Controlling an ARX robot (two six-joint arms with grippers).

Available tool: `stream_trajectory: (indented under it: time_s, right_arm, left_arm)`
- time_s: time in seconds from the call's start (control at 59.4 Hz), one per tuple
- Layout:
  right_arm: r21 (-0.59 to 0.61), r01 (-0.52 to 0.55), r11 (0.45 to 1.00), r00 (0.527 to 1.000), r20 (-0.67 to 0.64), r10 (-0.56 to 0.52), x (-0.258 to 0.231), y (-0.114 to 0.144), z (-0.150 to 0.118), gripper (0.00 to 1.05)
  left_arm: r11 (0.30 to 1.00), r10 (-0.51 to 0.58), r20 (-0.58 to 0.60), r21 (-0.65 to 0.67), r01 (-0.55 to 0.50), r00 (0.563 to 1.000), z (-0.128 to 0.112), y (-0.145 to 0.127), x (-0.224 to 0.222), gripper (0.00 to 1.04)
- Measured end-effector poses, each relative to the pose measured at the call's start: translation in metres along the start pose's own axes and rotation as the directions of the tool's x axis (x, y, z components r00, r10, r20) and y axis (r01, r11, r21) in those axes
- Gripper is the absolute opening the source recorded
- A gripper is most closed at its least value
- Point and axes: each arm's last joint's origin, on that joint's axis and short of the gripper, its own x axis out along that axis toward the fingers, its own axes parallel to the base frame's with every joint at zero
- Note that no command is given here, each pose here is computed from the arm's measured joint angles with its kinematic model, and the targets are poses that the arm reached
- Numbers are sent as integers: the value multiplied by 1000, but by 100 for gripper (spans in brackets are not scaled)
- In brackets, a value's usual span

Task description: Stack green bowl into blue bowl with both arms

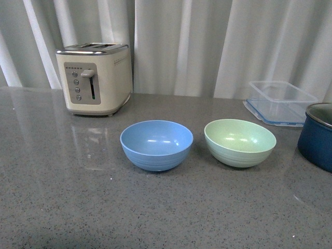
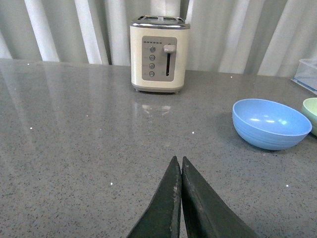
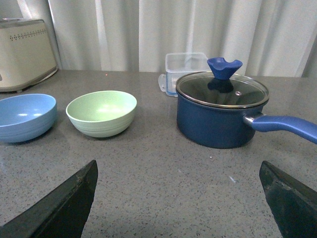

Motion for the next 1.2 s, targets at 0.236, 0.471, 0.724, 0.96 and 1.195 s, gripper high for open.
stream_trajectory:
  time_s: [0.236,0.471,0.724,0.96,1.195]
  right_arm:
    - [0,0,1000,1000,0,0,0,0,0,95]
    - [0,0,1000,1000,0,0,0,0,0,95]
    - [0,0,1000,1000,0,0,0,0,0,95]
    - [0,0,1000,1000,0,0,0,0,0,95]
    - [0,0,1000,1000,0,0,0,0,0,95]
  left_arm:
    - [1000,0,-5,0,0,1000,0,0,-6,4]
    - [1000,0,-5,0,0,1000,0,0,-11,4]
    - [1000,0,-29,0,0,1000,-3,0,-20,4]
    - [1000,0,-11,0,0,1000,-3,0,-26,4]
    - [1000,0,-11,0,0,1000,-3,0,-26,40]
